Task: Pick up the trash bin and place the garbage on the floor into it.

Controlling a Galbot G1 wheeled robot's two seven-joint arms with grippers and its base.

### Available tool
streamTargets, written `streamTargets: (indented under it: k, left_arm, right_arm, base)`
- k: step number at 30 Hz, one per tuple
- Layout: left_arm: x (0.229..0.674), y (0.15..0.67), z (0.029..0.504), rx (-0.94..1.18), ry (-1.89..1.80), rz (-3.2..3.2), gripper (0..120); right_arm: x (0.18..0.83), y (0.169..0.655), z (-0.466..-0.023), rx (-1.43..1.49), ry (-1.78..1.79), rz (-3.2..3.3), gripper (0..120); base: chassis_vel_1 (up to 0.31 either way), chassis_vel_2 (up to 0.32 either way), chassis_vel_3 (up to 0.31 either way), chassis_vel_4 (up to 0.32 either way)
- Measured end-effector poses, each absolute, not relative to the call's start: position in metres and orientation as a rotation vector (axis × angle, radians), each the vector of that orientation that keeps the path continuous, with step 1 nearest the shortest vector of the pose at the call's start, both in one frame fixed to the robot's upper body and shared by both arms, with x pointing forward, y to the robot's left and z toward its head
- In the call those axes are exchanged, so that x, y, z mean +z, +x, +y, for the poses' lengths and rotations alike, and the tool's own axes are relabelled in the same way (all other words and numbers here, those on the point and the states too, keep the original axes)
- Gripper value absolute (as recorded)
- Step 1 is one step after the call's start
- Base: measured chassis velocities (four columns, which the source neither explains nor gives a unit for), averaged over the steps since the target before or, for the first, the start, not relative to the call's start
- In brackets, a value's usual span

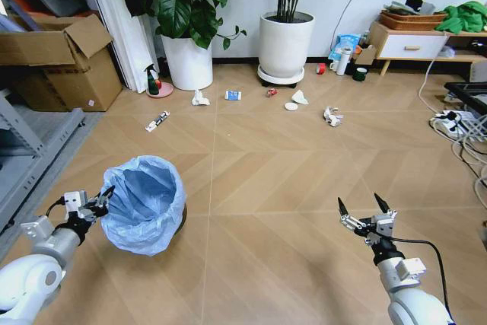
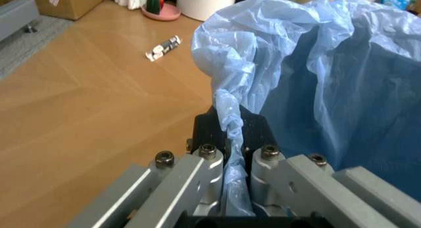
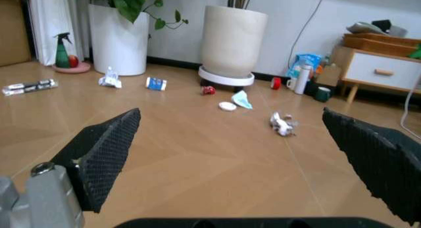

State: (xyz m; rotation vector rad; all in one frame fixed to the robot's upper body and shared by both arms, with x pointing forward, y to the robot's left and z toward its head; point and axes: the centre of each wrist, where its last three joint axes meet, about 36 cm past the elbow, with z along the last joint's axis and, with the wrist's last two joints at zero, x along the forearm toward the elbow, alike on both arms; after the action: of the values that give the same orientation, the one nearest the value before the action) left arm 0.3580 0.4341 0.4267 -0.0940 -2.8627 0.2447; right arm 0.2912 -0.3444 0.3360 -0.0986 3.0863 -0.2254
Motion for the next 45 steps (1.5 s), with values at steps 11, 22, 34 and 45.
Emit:
streamTargets:
  k: [11, 22, 34, 45]
  left_arm:
    - [0.4266, 0.3606, 0.4341, 0.250, -0.097, -2.864, 0]
    - [0.4272, 0.3614, 0.4351, 0.252, -0.097, -2.865, 0]
    - [0.4271, 0.3616, 0.4339, 0.259, -0.099, -2.866, 0]
    - [0.4285, 0.3624, 0.4338, 0.261, -0.102, -2.868, 0]
  right_arm:
    - [0.3352, 0.2940, -0.3451, -0.232, -0.109, 3.073, 100]
    - [0.3355, 0.2968, -0.3461, -0.239, -0.119, 3.055, 100]
    - [0.3357, 0.2971, -0.3470, -0.261, -0.138, 3.037, 100]
    - [0.3370, 0.2979, -0.3496, -0.276, -0.141, 3.029, 100]
  base:
    - [-0.248, 0.369, 0.241, -0.372]
    - [-0.211, 0.396, 0.211, -0.390]
    - [-0.157, 0.379, 0.161, -0.379]
    - [-0.050, 0.224, 0.051, -0.230]
